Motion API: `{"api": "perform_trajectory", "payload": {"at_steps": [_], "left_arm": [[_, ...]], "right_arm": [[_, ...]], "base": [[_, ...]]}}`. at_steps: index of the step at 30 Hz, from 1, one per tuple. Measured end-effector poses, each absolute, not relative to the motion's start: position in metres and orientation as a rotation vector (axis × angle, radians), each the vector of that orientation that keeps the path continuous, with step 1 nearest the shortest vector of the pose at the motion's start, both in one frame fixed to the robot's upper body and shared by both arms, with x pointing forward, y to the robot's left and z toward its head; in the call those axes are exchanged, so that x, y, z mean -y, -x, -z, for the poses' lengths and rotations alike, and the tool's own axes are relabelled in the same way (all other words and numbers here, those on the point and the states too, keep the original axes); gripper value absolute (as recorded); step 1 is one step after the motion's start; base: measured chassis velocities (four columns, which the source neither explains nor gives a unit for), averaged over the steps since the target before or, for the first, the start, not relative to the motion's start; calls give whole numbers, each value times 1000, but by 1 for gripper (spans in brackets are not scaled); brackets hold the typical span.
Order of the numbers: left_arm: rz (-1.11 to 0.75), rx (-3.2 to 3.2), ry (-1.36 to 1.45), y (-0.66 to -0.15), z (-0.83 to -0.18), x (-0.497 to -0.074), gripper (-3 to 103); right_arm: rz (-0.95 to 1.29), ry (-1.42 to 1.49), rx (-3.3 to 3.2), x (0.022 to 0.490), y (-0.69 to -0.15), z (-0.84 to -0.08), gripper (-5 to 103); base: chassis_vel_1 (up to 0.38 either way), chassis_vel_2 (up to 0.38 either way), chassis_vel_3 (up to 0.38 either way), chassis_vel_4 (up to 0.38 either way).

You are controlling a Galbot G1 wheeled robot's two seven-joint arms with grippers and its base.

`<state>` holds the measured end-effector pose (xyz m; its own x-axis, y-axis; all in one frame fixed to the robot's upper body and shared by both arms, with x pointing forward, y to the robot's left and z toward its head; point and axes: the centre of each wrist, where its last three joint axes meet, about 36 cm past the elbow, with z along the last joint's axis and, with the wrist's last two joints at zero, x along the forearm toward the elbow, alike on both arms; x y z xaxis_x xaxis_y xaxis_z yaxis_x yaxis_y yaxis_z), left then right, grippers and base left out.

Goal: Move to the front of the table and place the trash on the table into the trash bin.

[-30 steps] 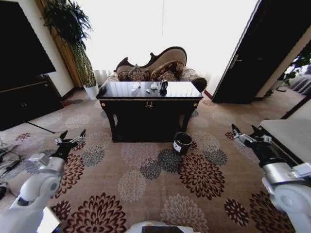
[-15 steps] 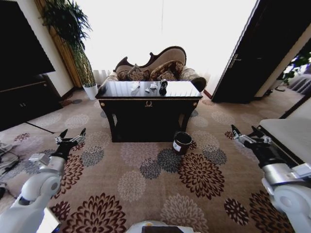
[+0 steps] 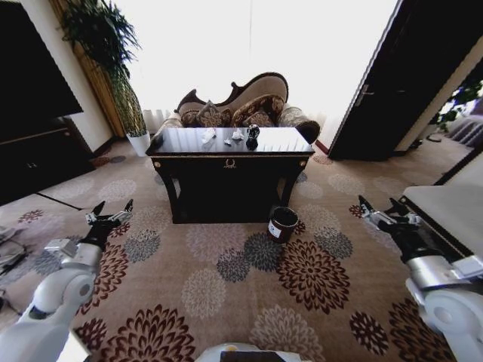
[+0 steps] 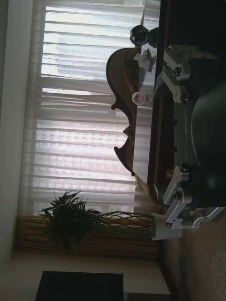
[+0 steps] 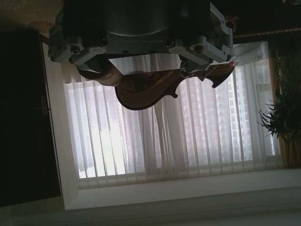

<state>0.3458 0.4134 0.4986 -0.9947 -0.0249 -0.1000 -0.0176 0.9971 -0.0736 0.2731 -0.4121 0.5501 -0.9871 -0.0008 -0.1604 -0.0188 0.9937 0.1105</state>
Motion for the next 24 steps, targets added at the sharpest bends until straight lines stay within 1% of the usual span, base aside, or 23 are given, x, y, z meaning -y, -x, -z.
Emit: {"api": "perform_trajectory", "payload": {"at_steps": [7,15,24], "left_arm": [[69,-3044,38,-345,-498,-415,100],[64,-3050,45,-344,-498,-416,100],[64,-3048,51,-344,-498,-418,100]], "right_arm": [[-175,26,-2977,409,-274,-549,100],[-174,28,-2980,409,-274,-548,100],[-173,18,-2987,408,-273,-547,100]], "base": [[-43,74,58,-70],[-39,41,45,-37],[-77,85,82,-77]]}}
